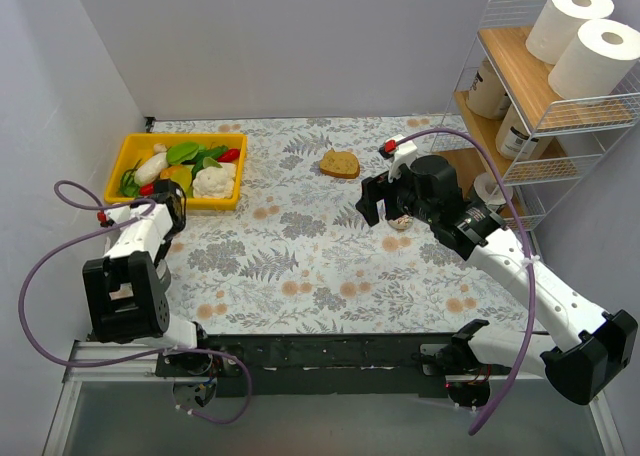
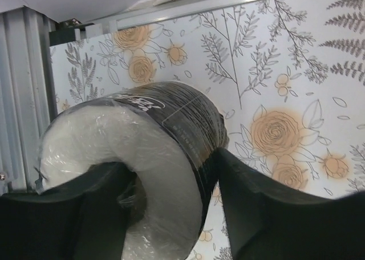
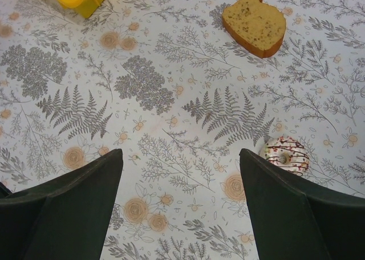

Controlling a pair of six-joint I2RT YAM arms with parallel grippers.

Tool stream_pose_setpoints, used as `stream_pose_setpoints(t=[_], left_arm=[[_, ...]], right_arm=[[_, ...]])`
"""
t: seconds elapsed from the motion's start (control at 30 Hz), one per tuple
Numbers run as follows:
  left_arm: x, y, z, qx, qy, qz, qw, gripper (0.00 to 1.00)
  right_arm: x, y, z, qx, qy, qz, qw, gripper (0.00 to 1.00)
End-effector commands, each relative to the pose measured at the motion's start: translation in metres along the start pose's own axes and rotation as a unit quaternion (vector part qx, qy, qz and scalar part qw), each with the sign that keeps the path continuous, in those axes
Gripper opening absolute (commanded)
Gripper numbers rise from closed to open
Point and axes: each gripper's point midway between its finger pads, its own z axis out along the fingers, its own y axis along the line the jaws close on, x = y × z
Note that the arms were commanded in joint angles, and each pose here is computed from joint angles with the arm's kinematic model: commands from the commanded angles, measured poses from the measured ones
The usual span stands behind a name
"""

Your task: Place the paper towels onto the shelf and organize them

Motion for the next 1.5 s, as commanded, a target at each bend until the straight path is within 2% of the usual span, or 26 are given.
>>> stream_pose_setpoints(t=[0.0,0.13,0.17,0.23,0.27,0.4,0.43,0.5,0.53,0.6,0.63,0.7,0.73,0.87,1.07,1.2,1.3,1.33,1.4,1.43,1.47], left_arm=[[-0.001,-0.020,-0.021,0.081,0.017,0.024,0.996,0.43],[0.012,-0.051,-0.057,0.205,0.047,0.083,0.974,0.35],[0.022,-0.060,-0.078,0.256,0.060,0.103,0.959,0.35],[0.029,-0.069,-0.102,0.301,0.052,0.126,0.944,0.34],[0.040,-0.073,-0.123,0.335,0.054,0.147,0.929,0.34],[0.082,-0.077,-0.175,0.403,0.088,0.206,0.887,0.29],[0.100,-0.075,-0.194,0.424,0.092,0.234,0.870,0.30],[0.117,-0.075,-0.217,0.432,0.094,0.263,0.857,0.29],[0.135,-0.071,-0.237,0.449,0.092,0.290,0.840,0.29],[0.150,-0.076,-0.263,0.462,0.082,0.315,0.825,0.30],[0.168,-0.070,-0.284,0.481,0.077,0.340,0.805,0.31],[0.179,-0.079,-0.322,0.512,0.072,0.350,0.781,0.32],[0.203,-0.079,-0.329,0.509,0.062,0.383,0.768,0.32],[0.240,-0.093,-0.352,0.497,0.033,0.439,0.748,0.32],[0.279,-0.107,-0.382,0.522,0.034,0.472,0.710,0.34],[0.291,-0.110,-0.389,0.536,0.042,0.487,0.688,0.40],[0.296,-0.106,-0.391,0.543,0.053,0.493,0.678,0.50],[0.296,-0.106,-0.393,0.545,0.055,0.490,0.678,0.61],[0.290,-0.104,-0.403,0.558,0.061,0.484,0.672,0.71],[0.286,-0.103,-0.409,0.564,0.062,0.482,0.668,0.85],[0.279,-0.103,-0.423,0.580,0.063,0.472,0.661,0.91]], right_arm=[[-0.017,0.001,-0.002,0.000,-0.027,-0.003,1.000,0.90],[-0.017,0.000,-0.005,0.004,-0.030,-0.005,1.000,0.90],[-0.018,0.000,-0.007,0.005,-0.032,-0.006,0.999,0.90],[-0.018,-0.001,-0.008,0.008,-0.033,-0.006,0.999,0.90],[-0.017,-0.001,-0.009,0.008,-0.032,-0.006,0.999,0.90],[-0.019,-0.007,-0.016,0.024,-0.035,-0.006,0.999,0.90],[-0.020,-0.007,-0.019,0.025,-0.039,-0.006,0.999,0.90],[-0.022,-0.010,-0.024,0.033,-0.043,-0.005,0.998,0.90],[-0.022,-0.011,-0.025,0.037,-0.044,-0.005,0.998,0.90],[-0.025,-0.016,-0.032,0.052,-0.053,-0.005,0.997,0.90],[-0.026,-0.018,-0.034,0.058,-0.056,-0.004,0.997,0.91],[-0.029,-0.023,-0.041,0.074,-0.065,-0.002,0.995,0.91],[-0.032,-0.026,-0.046,0.084,-0.074,0.003,0.994,0.93],[-0.037,-0.046,-0.067,0.143,-0.097,0.029,0.984,0.98],[-0.047,-0.065,-0.102,0.203,-0.143,0.050,0.967,0.99],[-0.056,-0.065,-0.117,0.203,-0.166,0.046,0.964,0.99],[-0.057,-0.064,-0.122,0.200,-0.171,0.036,0.964,0.99],[-0.057,-0.064,-0.123,0.199,-0.170,0.034,0.965,0.98],[-0.054,-0.062,-0.122,0.193,-0.160,0.023,0.968,0.97],[-0.056,-0.060,-0.124,0.188,-0.160,0.021,0.969,0.97],[-0.057,-0.058,-0.124,0.181,-0.160,0.018,0.970,0.96]])
